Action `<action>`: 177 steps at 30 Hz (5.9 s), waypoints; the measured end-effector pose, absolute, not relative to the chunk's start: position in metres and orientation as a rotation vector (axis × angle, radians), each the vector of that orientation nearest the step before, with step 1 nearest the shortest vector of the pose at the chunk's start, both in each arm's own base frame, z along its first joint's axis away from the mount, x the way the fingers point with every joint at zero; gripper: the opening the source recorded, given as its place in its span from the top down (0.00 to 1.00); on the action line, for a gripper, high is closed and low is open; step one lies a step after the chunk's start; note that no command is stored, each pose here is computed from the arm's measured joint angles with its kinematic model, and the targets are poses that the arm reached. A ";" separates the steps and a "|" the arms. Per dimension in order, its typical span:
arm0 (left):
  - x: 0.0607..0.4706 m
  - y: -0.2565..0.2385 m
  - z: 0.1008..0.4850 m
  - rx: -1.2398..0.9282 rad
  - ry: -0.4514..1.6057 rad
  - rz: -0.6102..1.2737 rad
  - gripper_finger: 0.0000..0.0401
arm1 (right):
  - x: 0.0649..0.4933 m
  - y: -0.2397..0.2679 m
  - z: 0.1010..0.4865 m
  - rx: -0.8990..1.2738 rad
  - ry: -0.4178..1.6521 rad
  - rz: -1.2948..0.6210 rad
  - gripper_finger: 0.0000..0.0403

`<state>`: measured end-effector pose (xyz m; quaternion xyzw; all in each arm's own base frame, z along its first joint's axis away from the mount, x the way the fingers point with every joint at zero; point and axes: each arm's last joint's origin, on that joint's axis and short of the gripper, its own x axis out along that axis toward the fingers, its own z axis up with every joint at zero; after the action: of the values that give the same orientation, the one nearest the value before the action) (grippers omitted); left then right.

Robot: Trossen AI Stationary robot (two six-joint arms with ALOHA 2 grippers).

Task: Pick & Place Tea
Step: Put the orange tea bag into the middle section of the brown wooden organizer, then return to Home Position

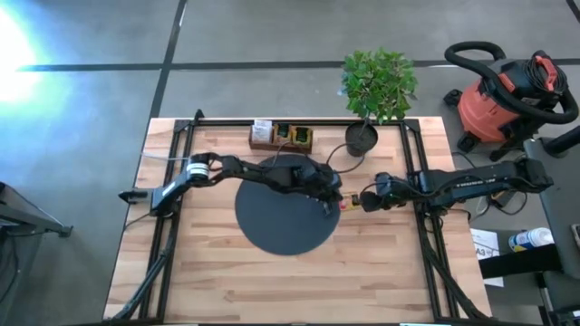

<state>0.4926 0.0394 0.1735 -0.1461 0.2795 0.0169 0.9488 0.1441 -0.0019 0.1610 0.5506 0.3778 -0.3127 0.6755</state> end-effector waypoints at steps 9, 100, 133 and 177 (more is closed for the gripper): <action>0.497 0.037 0.152 -0.317 0.618 0.071 1.00 | 0.142 -0.003 0.146 1.245 0.777 -0.735 0.70; 0.248 0.024 0.279 -0.688 0.257 0.747 1.00 | 0.359 -0.146 0.251 0.075 0.906 -0.193 0.98; 0.208 0.023 0.264 -0.575 0.225 0.805 1.00 | 0.446 -0.221 0.230 -0.131 1.136 -0.143 0.98; 0.208 0.023 0.264 -0.535 0.241 0.800 1.00 | 0.447 -0.232 0.208 0.032 1.083 -0.309 0.76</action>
<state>0.2082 0.0234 0.2645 -0.2566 0.1158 0.3836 0.8795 0.4466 -0.2318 0.2078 0.0152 0.5131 -0.1464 0.8456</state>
